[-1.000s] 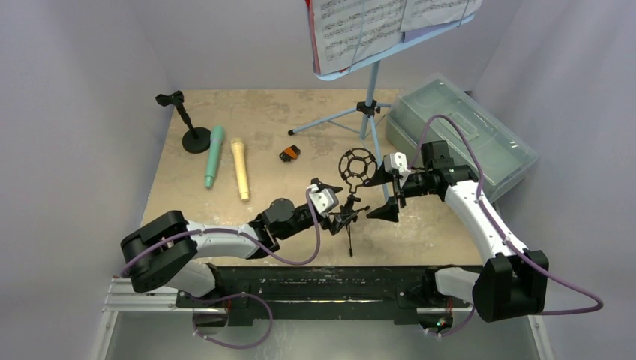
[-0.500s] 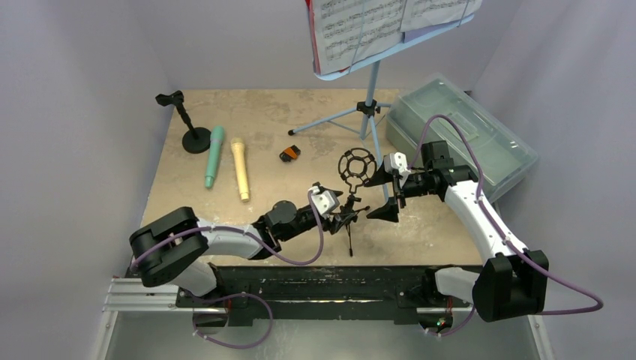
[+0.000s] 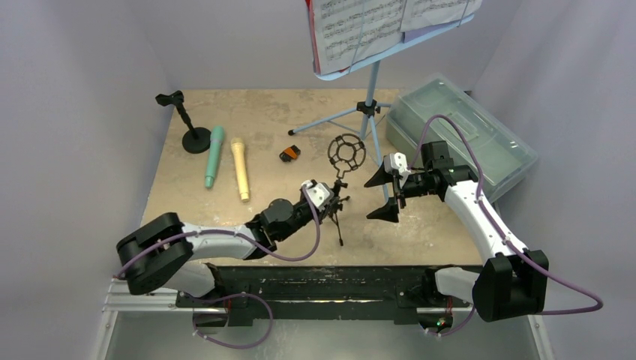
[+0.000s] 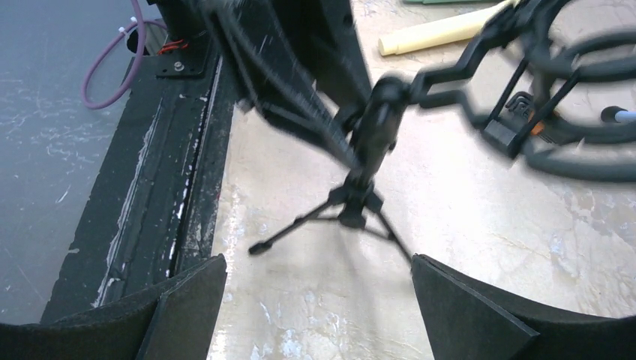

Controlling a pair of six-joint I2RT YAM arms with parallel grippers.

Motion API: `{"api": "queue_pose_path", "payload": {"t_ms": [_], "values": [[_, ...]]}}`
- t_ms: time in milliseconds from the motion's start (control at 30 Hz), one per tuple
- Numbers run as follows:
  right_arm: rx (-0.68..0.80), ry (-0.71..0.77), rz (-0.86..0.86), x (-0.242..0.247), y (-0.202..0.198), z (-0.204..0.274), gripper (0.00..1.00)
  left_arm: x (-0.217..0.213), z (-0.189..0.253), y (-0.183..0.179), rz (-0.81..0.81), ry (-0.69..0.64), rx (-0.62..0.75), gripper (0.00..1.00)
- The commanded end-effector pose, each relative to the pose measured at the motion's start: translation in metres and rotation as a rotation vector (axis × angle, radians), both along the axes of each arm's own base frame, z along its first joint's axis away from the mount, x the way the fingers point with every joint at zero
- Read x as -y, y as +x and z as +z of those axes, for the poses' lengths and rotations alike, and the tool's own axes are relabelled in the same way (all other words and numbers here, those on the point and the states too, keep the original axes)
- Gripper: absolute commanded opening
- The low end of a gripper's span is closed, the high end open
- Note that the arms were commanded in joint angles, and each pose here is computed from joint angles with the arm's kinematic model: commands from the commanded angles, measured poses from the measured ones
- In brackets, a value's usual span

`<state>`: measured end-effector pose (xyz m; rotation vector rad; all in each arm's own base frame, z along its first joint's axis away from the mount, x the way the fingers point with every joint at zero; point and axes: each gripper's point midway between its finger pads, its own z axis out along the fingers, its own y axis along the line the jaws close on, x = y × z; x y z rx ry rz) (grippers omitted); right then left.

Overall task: Pack up the instrument practice props
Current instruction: Pick up the microphone stand at the center of the board.

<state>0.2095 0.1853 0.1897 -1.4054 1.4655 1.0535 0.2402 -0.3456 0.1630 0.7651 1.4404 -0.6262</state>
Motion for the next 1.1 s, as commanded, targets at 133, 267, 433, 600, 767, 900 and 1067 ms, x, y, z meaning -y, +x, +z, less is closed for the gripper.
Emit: {"api": "queue_pose_path", "payload": {"t_ms": [133, 267, 433, 600, 767, 900, 1067], "values": [[0.044, 0.022, 0.011, -0.001, 0.002, 0.015, 0.96, -0.109, 0.074, 0.058, 0.472, -0.127, 0.111, 0.00], [0.044, 0.025, 0.015, -0.001, 0.001, 0.016, 0.96, -0.160, 0.087, 0.075, 0.643, -0.167, 0.127, 0.00], [0.045, 0.029, 0.017, -0.001, 0.000, 0.017, 0.96, -0.204, 0.087, 0.091, 0.783, -0.173, 0.130, 0.00], [0.047, 0.030, 0.018, -0.001, 0.000, 0.017, 0.96, -0.227, 0.084, 0.087, 0.838, -0.174, 0.144, 0.00], [0.046, 0.031, 0.021, -0.002, -0.001, 0.017, 0.96, -0.258, 0.085, 0.073, 0.946, -0.175, 0.146, 0.00], [0.046, 0.030, 0.019, -0.001, 0.000, 0.016, 0.96, -0.288, 0.087, 0.057, 1.069, -0.196, 0.113, 0.00], [0.043, 0.030, 0.021, -0.002, 0.000, 0.015, 0.97, -0.320, 0.084, 0.038, 1.211, -0.216, 0.066, 0.00]]}}
